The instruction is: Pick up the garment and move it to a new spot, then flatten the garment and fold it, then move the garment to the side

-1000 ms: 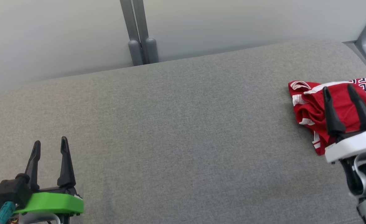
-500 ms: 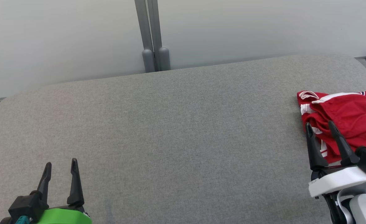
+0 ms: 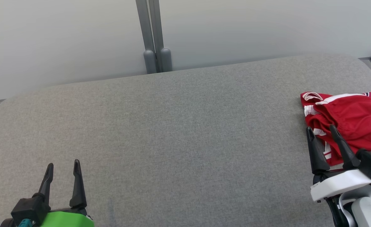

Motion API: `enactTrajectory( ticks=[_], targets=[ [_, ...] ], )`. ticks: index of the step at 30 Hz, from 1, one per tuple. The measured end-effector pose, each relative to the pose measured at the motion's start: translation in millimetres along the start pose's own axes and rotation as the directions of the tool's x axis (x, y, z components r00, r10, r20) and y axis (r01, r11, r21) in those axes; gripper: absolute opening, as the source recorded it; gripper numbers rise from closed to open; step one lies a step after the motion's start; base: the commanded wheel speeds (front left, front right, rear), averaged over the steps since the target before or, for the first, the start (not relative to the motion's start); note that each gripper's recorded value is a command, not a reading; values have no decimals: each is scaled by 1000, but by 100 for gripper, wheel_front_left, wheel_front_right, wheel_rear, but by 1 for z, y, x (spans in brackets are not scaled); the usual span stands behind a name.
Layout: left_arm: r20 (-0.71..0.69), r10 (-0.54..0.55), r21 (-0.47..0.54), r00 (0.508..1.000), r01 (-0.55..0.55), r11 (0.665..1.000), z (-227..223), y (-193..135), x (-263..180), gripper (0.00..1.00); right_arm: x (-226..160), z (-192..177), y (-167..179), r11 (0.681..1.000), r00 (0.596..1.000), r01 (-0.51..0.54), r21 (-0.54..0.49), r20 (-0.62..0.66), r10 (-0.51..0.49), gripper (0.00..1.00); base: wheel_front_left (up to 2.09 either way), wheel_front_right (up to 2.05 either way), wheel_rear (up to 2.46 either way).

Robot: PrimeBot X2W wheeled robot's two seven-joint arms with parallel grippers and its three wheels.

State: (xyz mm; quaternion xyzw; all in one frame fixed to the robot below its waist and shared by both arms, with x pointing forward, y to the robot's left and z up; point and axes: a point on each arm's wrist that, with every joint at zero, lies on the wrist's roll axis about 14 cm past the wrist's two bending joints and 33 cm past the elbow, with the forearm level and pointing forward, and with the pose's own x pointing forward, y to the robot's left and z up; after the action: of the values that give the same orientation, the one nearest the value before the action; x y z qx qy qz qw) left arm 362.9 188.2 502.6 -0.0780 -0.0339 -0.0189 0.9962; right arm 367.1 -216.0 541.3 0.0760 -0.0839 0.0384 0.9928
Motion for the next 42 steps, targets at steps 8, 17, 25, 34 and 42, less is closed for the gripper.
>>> enactTrajectory(
  ticks=[8, 17, 25, 34, 42],
  targets=[
    [-57, 5, -27, 998, -6, 1000, -17, -1, -6, 0, -10, -21, 3, 999, 998, 16, 38, -62, -13, 0, 0, 0, 0],
    [-98, 51, -185, 994, -69, 980, -24, 7, -7, 0, -9, -26, -1, 978, 994, 77, 192, -87, -61, 0, 0, 0, 0],
    [-117, 73, -314, 990, -106, 943, -26, 10, -6, 0, -8, -30, -5, 941, 990, 122, 316, -108, -92, 0, 0, 0, 0],
    [-126, 86, -438, 988, -133, 889, -24, 12, -2, 0, -7, -33, -7, 885, 985, 161, 438, -128, -116, 0, 0, 0, 0],
    [-132, 89, -538, 987, -147, 830, -23, 13, 2, 0, -5, -35, -8, 827, 981, 185, 532, -143, -128, 0, 0, 0, 0]
  ],
)
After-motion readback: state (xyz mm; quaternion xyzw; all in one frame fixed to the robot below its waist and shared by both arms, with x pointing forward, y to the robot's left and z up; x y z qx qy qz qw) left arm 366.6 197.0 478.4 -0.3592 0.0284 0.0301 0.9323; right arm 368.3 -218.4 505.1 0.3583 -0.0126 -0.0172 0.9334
